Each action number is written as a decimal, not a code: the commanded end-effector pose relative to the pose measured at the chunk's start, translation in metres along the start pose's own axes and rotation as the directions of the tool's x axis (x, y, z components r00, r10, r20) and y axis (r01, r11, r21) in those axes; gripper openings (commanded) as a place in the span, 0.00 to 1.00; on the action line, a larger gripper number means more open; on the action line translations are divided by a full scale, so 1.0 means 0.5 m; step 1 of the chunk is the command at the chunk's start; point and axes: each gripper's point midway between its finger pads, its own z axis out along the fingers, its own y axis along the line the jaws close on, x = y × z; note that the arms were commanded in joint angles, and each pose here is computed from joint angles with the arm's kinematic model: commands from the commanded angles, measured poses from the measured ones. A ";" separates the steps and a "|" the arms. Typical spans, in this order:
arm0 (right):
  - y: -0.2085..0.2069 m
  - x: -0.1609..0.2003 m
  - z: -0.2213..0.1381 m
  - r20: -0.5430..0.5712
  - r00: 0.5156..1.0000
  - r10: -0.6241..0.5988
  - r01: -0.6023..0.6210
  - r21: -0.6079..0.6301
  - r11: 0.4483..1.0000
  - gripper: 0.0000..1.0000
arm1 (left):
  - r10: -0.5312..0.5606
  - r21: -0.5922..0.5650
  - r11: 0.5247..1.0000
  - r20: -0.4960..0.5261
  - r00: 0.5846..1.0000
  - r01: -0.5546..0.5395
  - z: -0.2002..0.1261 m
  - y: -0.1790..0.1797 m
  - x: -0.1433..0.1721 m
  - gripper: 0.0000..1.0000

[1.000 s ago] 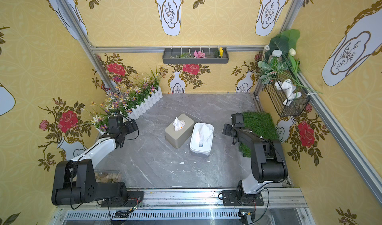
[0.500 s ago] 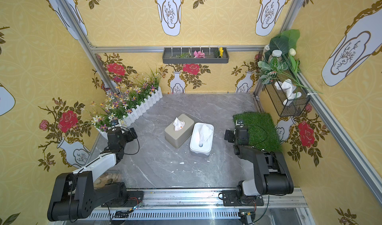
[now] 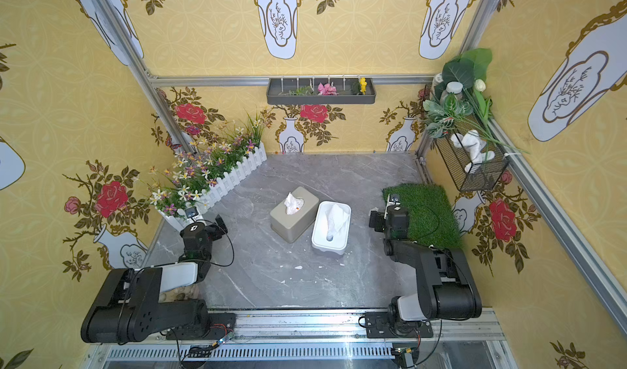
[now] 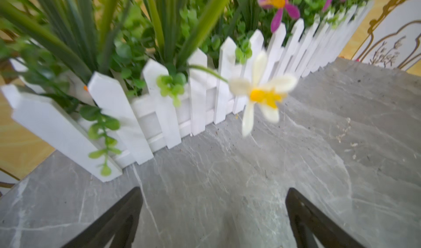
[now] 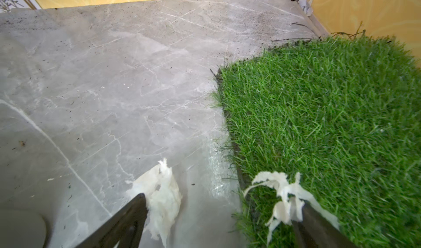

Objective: Put the tissue paper into the tissue box
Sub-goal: Reset both arms

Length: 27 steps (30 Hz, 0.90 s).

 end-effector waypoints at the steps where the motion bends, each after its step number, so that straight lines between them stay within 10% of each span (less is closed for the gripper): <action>1: 0.008 -0.030 -0.004 0.064 0.998 -0.007 0.008 -0.023 1.000 0.97 | -0.030 -0.052 0.998 0.089 0.996 0.035 -0.005 0.017 -0.039 1.00; 8: 0.021 -0.018 -0.035 0.209 0.978 -0.026 0.039 -0.060 0.997 0.97 | -0.031 -0.051 0.998 0.090 0.995 0.036 -0.005 0.016 -0.039 1.00; 27: 0.018 -0.010 -0.029 0.178 0.984 -0.019 0.029 -0.054 0.998 0.97 | -0.023 -0.042 0.999 0.077 0.997 0.026 0.002 0.011 -0.035 1.00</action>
